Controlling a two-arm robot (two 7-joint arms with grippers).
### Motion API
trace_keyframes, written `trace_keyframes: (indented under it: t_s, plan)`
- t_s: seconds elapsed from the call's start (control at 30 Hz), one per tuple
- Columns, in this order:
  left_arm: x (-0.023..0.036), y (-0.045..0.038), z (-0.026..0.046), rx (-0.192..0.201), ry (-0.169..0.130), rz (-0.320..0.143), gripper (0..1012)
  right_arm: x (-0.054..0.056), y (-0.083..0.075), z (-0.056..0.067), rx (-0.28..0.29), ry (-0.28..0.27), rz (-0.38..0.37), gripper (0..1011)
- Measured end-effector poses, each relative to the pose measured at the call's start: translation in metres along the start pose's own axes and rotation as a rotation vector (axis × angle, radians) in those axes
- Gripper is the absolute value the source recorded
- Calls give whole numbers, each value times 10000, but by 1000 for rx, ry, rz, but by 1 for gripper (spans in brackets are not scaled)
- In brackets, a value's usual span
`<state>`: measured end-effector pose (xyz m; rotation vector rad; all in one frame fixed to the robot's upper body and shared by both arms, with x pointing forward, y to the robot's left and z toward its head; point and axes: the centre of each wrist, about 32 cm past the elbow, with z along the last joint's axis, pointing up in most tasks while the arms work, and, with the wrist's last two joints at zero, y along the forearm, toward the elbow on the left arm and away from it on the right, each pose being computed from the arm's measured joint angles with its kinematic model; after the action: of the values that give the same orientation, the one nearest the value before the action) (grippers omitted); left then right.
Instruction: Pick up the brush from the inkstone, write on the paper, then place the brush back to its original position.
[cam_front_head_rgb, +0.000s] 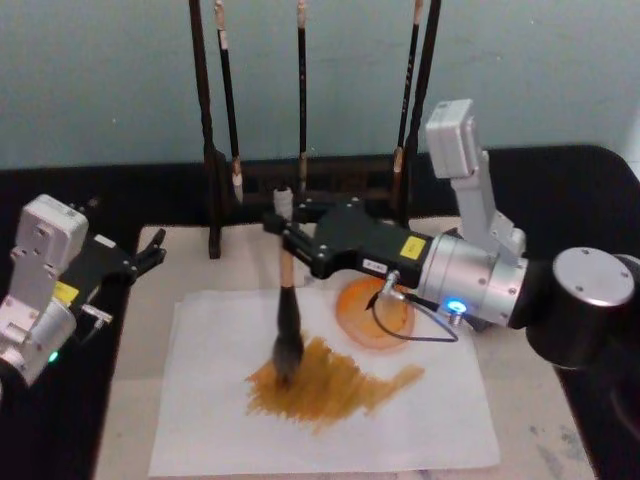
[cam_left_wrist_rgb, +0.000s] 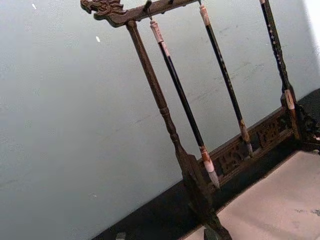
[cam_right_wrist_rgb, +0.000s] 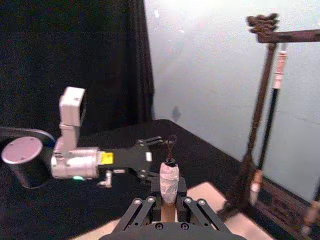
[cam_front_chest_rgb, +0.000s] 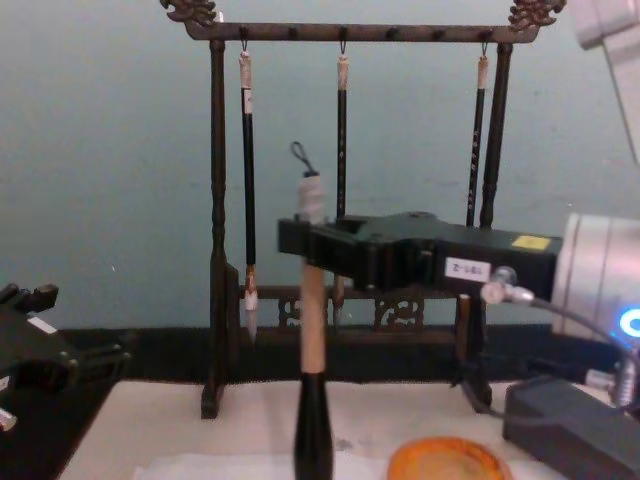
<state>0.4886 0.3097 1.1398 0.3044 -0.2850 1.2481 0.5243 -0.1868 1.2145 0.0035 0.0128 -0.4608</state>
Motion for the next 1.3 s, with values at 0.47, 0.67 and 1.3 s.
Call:
trace_keyframes:
  t_s: [0.47, 0.67, 1.3]
  plan:
    - [0, 0, 0, 0, 0, 0, 1010, 108, -193, 11, 2, -5, -111, 162]
    - [0, 0, 0, 0, 0, 0, 1010, 117, -205, 15, 6, -4, -120, 162]
    - [0, 0, 0, 0, 0, 0, 1010, 89, -299, 168, 133, 26, -217, 162]
